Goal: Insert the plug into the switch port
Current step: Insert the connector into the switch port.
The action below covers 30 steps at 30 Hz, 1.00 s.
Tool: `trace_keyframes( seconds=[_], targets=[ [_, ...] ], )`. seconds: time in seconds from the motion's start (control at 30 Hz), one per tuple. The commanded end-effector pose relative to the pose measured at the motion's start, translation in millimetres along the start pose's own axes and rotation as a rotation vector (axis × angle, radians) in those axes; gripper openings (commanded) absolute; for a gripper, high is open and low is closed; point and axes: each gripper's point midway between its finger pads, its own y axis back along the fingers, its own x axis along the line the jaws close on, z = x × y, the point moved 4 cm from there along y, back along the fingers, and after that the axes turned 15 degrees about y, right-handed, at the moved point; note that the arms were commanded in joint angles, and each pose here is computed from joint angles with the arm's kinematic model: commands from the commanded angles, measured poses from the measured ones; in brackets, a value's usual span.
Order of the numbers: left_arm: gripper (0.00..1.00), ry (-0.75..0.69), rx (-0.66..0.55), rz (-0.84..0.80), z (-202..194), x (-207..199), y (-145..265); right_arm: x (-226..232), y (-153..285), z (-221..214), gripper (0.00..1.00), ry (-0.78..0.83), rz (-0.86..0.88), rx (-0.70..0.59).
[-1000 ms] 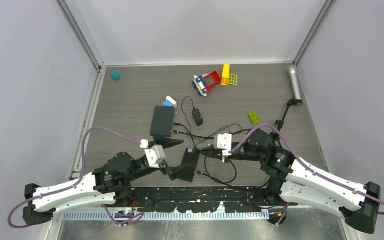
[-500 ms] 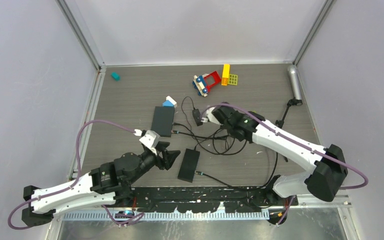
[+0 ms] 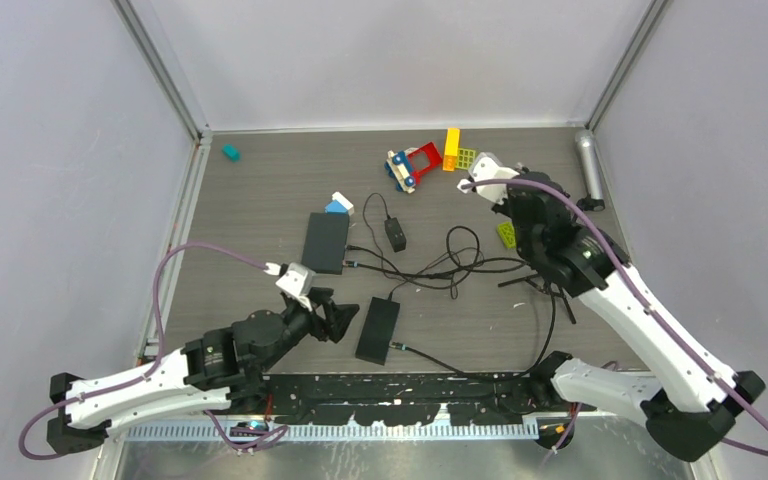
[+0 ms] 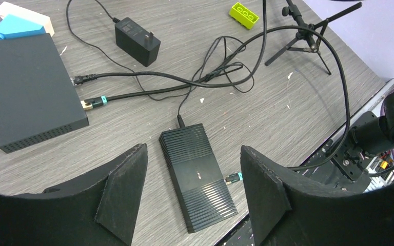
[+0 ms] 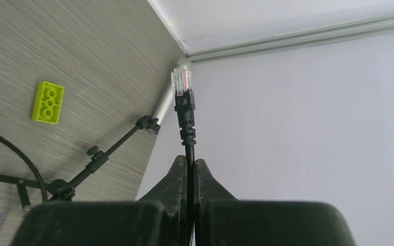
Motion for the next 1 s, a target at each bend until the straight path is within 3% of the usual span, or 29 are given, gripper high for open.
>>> trace_keyframes(
  seconds=[0.0, 0.07, 0.2, 0.43, 0.63, 0.97],
  targets=[
    [0.68, 0.066, -0.054, -0.037, 5, -8, -4, 8, 20, 2, 0.00, 0.086, 0.100, -0.209],
    [0.68, 0.082, -0.044, -0.063, 0, -11, -6, 30, 38, 17, 0.01, 0.086, 0.207, -0.457],
    [0.73, 0.086, -0.024, -0.151, -5, -24, -9, 42, 74, 44, 0.01, 0.011, 0.190, -0.853],
    [0.81, 0.100, -0.020, -0.326, -17, -48, -18, 65, 108, 77, 0.00, -0.075, 0.269, -1.226],
    [0.89, 0.122, 0.022, -0.405, -38, -64, -37, 72, 120, 97, 0.00, -0.201, 0.299, -1.396],
    [0.85, 0.140, 0.012, -0.428, -54, -91, -84, 82, 133, 95, 0.01, -0.268, 0.360, -1.464]
  ],
)
